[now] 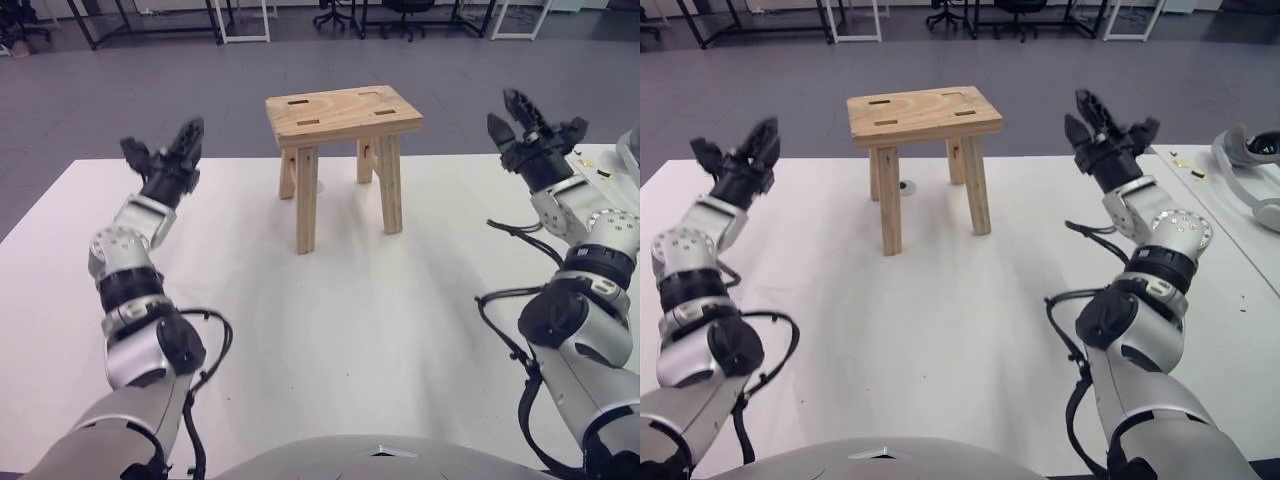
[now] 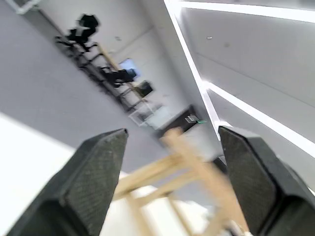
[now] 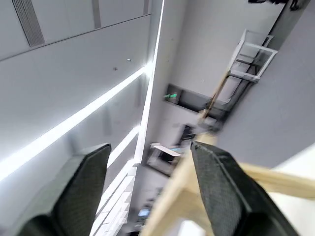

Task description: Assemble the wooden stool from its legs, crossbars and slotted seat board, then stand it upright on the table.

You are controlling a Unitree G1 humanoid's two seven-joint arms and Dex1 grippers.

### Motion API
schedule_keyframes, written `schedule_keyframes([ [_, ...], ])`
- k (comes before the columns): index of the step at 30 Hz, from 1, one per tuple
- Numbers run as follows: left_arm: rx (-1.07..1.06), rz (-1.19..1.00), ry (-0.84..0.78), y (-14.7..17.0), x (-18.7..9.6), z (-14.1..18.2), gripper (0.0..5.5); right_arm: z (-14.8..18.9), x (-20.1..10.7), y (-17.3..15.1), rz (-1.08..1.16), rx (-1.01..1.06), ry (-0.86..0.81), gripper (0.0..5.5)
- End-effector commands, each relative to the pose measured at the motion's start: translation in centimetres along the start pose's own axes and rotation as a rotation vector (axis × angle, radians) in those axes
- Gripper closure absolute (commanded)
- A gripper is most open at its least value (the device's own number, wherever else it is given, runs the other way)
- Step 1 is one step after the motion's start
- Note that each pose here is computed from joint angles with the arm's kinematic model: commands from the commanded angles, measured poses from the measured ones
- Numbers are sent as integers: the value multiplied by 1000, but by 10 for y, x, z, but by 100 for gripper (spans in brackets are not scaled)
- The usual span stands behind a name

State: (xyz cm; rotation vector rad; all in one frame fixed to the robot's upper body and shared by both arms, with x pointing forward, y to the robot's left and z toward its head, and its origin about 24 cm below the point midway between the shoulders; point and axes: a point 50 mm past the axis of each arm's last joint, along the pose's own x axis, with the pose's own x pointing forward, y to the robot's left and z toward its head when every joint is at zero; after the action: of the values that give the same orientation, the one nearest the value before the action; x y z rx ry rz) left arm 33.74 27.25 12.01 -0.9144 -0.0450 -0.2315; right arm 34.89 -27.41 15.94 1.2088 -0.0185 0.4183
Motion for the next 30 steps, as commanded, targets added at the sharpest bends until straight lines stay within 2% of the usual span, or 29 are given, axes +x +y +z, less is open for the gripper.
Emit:
schedule_keyframes([
  [1,179,244,84,31,-28,-27,212,-29,-39,-58,-382,-289,26,249],
  [8,356,167,166,11,-32,-58,212,-75,-63,-81,-594,-662,142,249],
  [12,437,224,190,18,-38,-69,212,-87,-71,-91,-672,-741,180,249],
  [15,533,229,200,19,-41,-79,212,-98,-75,-96,-711,-706,214,249],
  [19,525,250,143,22,-44,-93,212,-111,-79,-101,-738,-612,249,249],
  [22,531,268,96,24,-46,-95,212,-111,-77,-101,-738,-499,174,249],
  [30,481,251,52,25,-50,-94,212,-116,-80,-101,-731,-559,242,249],
])
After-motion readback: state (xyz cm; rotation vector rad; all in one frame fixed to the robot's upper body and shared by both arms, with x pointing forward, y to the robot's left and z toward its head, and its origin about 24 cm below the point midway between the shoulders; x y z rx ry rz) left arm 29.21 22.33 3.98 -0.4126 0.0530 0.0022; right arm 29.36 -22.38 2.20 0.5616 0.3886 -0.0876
